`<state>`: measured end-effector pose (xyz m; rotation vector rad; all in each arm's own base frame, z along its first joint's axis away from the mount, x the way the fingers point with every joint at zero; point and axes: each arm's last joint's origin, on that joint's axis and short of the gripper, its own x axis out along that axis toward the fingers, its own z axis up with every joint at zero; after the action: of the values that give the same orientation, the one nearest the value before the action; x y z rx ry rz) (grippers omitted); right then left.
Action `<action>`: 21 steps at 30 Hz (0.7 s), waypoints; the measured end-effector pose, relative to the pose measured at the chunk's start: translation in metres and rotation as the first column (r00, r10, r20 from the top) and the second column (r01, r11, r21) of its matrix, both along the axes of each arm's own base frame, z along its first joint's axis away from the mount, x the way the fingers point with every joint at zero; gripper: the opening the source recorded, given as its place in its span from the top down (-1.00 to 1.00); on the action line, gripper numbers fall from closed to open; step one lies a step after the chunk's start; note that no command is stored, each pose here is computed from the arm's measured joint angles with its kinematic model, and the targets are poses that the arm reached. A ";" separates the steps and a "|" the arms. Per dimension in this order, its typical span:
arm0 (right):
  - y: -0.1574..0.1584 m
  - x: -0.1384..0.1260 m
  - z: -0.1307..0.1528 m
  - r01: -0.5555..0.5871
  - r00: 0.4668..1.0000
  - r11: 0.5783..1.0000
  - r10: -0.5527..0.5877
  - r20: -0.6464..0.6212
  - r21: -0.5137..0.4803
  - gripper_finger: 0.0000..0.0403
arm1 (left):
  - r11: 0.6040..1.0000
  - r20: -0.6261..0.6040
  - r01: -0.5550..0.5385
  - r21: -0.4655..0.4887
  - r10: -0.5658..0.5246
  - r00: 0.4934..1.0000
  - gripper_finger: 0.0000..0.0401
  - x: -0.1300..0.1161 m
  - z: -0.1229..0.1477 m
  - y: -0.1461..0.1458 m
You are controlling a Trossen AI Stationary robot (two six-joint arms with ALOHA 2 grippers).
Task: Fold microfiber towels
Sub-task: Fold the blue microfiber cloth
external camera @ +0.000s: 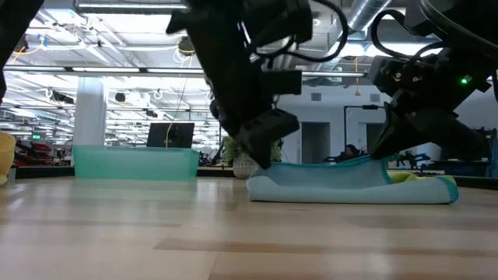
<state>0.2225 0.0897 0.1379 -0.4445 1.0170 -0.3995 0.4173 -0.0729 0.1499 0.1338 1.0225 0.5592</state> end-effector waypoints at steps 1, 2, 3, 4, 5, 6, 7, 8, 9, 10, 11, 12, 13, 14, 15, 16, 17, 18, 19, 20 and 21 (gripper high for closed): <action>0.000 0.000 0.000 0.000 1.000 1.000 0.000 0.000 0.000 0.94 | 1.000 -0.007 -0.001 0.005 0.001 1.000 0.99 0.000 0.004 -0.003; 0.000 0.000 0.000 0.001 1.000 1.000 -0.001 0.001 0.001 0.94 | 1.000 -0.009 -0.004 0.011 0.004 1.000 0.99 0.001 0.008 -0.005; 0.000 0.001 0.001 0.003 1.000 1.000 -0.003 0.004 0.003 0.94 | 1.000 -0.011 -0.009 0.022 0.009 1.000 0.98 0.001 0.013 -0.008; 0.001 0.001 0.002 0.004 1.000 1.000 -0.004 0.009 0.006 0.94 | 0.999 -0.016 -0.012 0.030 0.012 1.000 0.98 0.000 0.016 -0.011; 0.001 0.003 0.003 0.005 1.000 1.000 -0.005 0.014 0.009 0.94 | 0.999 -0.023 -0.015 0.039 0.016 1.000 0.98 0.000 0.020 -0.013; 0.002 0.004 0.004 0.005 1.000 1.000 -0.005 0.019 0.011 0.94 | 0.999 -0.032 -0.018 0.044 0.019 0.999 0.98 -0.001 0.023 -0.015; 0.002 0.005 0.005 0.005 1.000 1.000 -0.005 0.024 0.013 0.94 | 0.999 -0.037 -0.020 0.045 0.021 0.999 0.98 -0.001 0.026 -0.016; 0.003 0.005 0.006 0.005 1.000 1.000 -0.006 0.027 0.015 0.94 | 0.999 -0.037 -0.019 0.049 0.021 0.999 0.98 -0.002 0.027 -0.018; 0.003 0.006 0.007 0.005 1.000 1.000 -0.006 0.030 0.017 0.94 | 0.998 -0.036 -0.019 0.053 0.021 0.999 0.98 -0.002 0.027 -0.019; 0.003 0.006 0.007 0.008 0.999 1.000 -0.008 0.034 0.020 0.94 | 0.998 -0.038 -0.020 0.064 0.023 0.999 0.98 -0.003 0.027 -0.019; 0.003 0.006 0.007 0.014 0.999 1.000 -0.015 0.039 0.024 0.94 | 0.997 -0.037 -0.023 0.076 0.026 0.999 0.98 -0.003 0.027 -0.019; 0.003 0.006 0.007 0.024 0.999 0.999 -0.026 0.043 0.030 0.94 | 0.996 -0.034 -0.027 0.085 0.029 0.999 0.98 -0.003 0.027 -0.018; 0.002 0.006 0.007 0.038 0.998 0.999 -0.039 0.043 0.034 0.94 | 0.995 -0.033 -0.030 0.092 0.033 0.999 0.98 -0.002 0.025 -0.018; 0.001 0.005 0.007 0.052 0.998 0.998 -0.053 0.040 0.036 0.94 | 0.995 -0.038 -0.034 0.096 0.038 0.999 0.98 -0.002 0.024 -0.016; 0.000 0.005 0.007 0.064 0.997 0.997 -0.066 0.035 0.038 0.94 | 0.994 -0.051 -0.036 0.100 0.041 0.998 0.98 -0.002 0.021 -0.014; -0.002 0.004 0.006 0.078 0.996 0.996 -0.079 0.032 0.039 0.94 | 0.994 -0.056 -0.037 0.102 0.043 0.997 0.98 -0.002 0.019 -0.012; -0.003 0.004 0.006 0.090 0.995 0.995 -0.091 0.031 0.041 0.94 | 0.994 -0.045 -0.037 0.104 0.042 0.998 0.98 -0.002 0.016 -0.010; -0.004 0.004 0.005 0.101 0.994 0.994 -0.102 0.031 0.043 0.94 | 0.994 -0.031 -0.040 0.105 0.043 0.999 0.98 -0.002 0.012 -0.008; -0.006 0.003 0.004 0.108 0.994 0.993 -0.109 0.030 0.044 0.94 | 0.994 -0.032 -0.037 0.107 0.041 0.999 0.98 -0.002 0.008 -0.006; -0.007 0.003 0.003 0.113 0.993 0.993 -0.115 0.032 0.045 0.94 | 0.993 -0.045 -0.033 0.112 0.039 0.998 0.98 -0.003 0.005 -0.004; -0.009 0.003 0.002 0.118 0.992 0.992 -0.120 0.035 0.047 0.94 | 0.993 -0.049 -0.033 0.114 0.039 0.998 0.98 -0.004 0.003 -0.004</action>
<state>0.2259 0.0812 0.1403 -0.3357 1.0162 -0.4894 0.4131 -0.0764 0.1530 0.2314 1.0452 0.6499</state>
